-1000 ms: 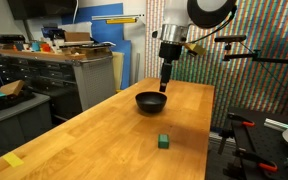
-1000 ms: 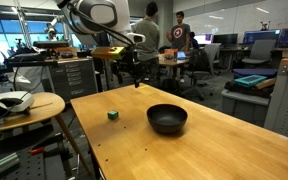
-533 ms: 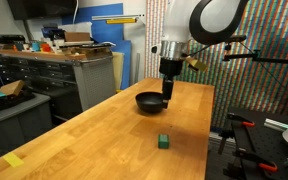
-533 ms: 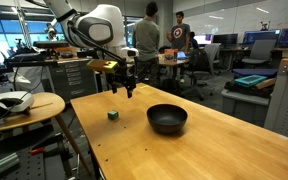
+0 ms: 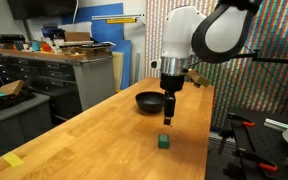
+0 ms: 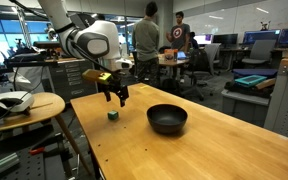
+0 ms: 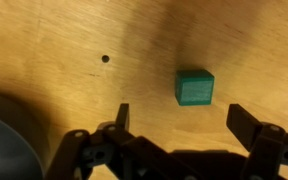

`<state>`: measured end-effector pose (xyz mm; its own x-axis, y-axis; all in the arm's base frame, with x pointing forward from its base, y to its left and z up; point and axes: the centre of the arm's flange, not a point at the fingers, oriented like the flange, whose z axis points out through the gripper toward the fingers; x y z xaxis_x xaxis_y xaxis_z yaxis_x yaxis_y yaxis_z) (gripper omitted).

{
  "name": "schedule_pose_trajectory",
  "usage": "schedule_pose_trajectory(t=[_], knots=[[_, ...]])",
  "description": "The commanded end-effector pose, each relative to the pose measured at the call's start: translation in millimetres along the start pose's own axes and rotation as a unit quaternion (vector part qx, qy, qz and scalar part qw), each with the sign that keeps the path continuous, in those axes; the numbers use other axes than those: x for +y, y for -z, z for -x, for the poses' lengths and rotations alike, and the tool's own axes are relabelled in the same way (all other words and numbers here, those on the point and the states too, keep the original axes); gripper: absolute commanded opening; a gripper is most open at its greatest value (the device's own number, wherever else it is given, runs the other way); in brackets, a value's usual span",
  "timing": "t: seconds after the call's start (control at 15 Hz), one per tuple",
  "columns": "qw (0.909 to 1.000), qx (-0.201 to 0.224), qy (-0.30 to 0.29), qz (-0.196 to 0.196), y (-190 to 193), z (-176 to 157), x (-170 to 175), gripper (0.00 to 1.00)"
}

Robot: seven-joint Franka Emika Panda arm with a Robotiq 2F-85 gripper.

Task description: Put the green block in the black bowl

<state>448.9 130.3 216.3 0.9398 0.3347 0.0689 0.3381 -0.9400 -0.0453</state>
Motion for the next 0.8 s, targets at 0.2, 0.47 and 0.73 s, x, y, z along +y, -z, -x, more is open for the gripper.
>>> schedule_pose_trajectory(t=[0.2, 0.47, 0.73], knots=[[0.9995, -0.028, 0.005, -0.010, -50.0, 4.1, -22.2, 1.00], [0.9982, -0.055, 0.018, -0.016, -70.7, 10.4, -35.8, 1.00], [0.9985, -0.038, 0.038, -0.015, -74.9, 5.0, -48.4, 1.00]])
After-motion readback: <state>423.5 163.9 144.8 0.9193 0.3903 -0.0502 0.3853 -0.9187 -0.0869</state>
